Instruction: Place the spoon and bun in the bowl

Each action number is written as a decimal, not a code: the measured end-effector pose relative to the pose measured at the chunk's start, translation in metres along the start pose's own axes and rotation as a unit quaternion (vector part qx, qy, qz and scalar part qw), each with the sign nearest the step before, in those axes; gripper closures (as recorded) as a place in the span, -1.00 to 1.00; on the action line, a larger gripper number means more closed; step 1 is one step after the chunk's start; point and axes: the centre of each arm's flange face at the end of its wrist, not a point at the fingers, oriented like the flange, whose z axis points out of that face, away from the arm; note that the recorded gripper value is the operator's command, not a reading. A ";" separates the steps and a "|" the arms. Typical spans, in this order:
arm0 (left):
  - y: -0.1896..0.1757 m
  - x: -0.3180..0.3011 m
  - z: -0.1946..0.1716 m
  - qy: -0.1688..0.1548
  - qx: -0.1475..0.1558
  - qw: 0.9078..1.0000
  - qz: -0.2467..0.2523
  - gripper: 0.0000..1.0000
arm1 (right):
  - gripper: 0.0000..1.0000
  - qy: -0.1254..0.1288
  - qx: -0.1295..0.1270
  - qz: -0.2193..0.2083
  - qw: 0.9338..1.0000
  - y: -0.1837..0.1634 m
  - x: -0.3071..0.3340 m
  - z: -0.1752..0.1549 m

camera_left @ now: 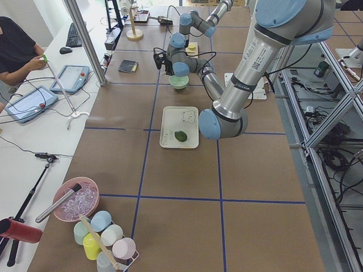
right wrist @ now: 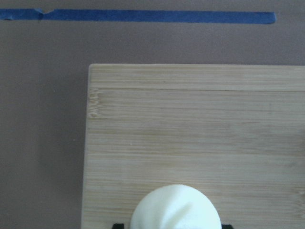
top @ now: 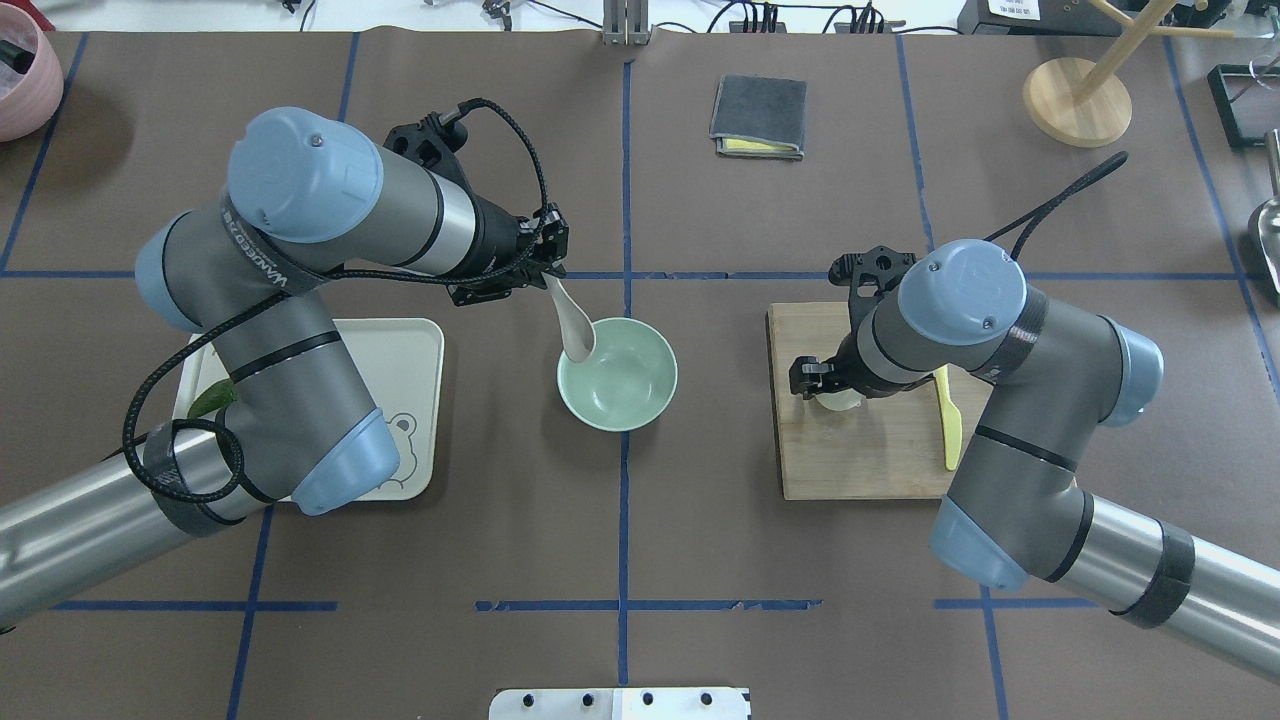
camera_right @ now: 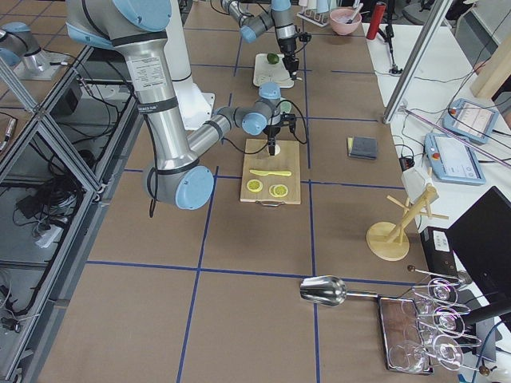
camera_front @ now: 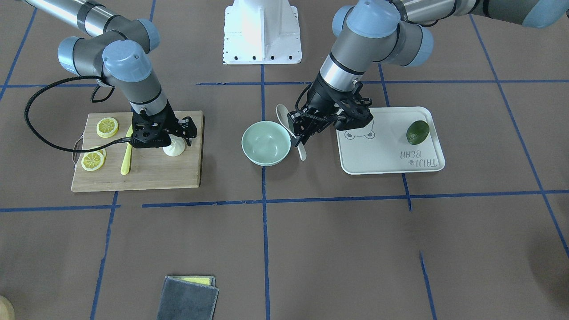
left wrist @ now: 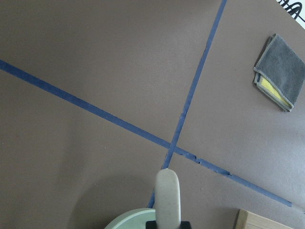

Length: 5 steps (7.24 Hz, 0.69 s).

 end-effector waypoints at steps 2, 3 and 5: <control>0.010 0.009 0.032 0.011 0.008 1.000 -0.011 1.00 | 1.00 -0.005 0.001 -0.003 1.000 -0.001 -0.004 -0.005; 0.019 0.011 0.049 0.019 0.009 1.000 -0.017 1.00 | 1.00 -0.008 0.004 -0.003 1.000 -0.002 -0.005 -0.009; 0.037 0.010 0.069 0.022 0.016 0.999 -0.017 1.00 | 1.00 -0.015 0.009 -0.002 1.000 -0.006 -0.005 -0.021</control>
